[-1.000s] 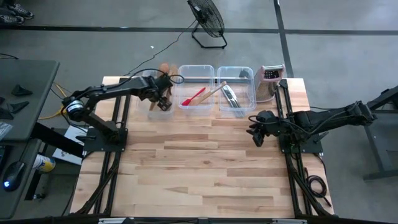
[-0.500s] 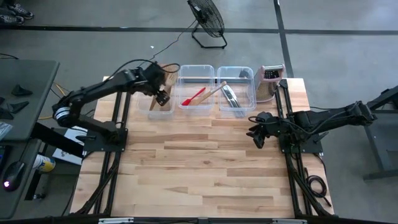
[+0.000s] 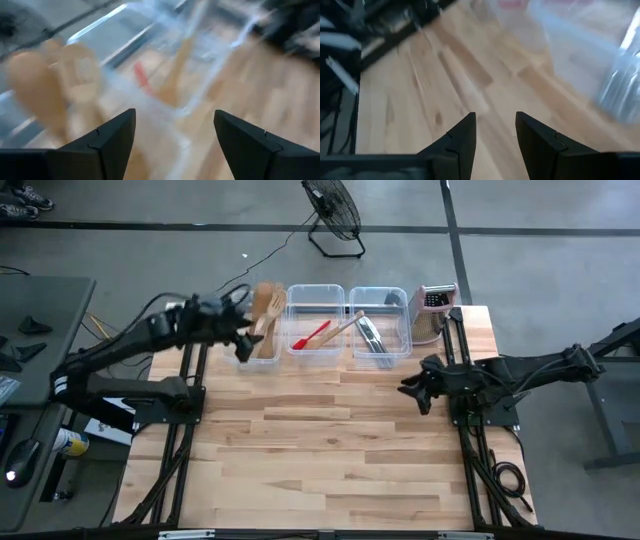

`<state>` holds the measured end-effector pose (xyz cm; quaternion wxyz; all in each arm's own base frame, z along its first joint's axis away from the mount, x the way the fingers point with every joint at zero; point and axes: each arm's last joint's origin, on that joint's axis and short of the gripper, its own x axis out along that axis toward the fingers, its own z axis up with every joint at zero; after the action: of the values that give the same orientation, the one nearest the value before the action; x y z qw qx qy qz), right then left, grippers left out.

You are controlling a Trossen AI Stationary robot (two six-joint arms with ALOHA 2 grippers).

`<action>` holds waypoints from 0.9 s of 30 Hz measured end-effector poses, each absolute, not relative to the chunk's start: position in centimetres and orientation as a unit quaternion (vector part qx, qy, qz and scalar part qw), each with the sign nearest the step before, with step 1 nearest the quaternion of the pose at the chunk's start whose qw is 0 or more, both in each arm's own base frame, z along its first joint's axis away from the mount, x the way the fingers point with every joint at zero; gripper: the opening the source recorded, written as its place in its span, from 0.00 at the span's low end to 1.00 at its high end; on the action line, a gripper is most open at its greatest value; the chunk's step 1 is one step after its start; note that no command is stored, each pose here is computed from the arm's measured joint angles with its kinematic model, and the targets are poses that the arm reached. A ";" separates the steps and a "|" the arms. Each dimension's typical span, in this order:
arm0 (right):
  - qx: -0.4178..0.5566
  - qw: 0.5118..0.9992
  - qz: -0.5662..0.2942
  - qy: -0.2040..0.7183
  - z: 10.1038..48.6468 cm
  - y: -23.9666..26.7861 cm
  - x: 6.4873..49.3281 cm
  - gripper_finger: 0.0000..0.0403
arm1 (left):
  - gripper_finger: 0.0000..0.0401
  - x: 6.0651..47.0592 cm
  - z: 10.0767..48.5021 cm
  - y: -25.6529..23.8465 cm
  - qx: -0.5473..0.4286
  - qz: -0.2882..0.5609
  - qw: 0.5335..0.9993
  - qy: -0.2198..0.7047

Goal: Pick & Place Kitchen Items
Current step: Return to Home Position

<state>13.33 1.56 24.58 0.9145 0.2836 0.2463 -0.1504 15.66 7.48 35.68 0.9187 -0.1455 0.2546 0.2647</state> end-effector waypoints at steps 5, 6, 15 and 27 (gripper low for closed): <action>0.279 0.936 -0.134 0.165 23.8 1.8 12.1 0.32 | 0.66 15.6 31.7 4.0 -0.157 0.176 0.957 0.167; 0.282 0.940 -0.123 0.148 23.4 1.9 12.0 0.32 | 0.66 15.6 30.9 3.4 -0.159 0.162 0.963 0.147; 0.275 0.961 0.018 0.004 20.7 2.0 10.7 0.32 | 0.66 14.1 26.8 -0.2 -0.170 0.119 0.978 0.011; 0.243 0.970 0.021 -0.011 20.2 0.6 8.7 0.32 | 0.66 13.5 23.1 -0.8 -0.182 0.105 0.976 -0.062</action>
<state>8.67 0.55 20.21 0.9697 0.2431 -0.0109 0.0208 13.50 -0.76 23.07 0.9757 -0.1815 -0.0625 0.1055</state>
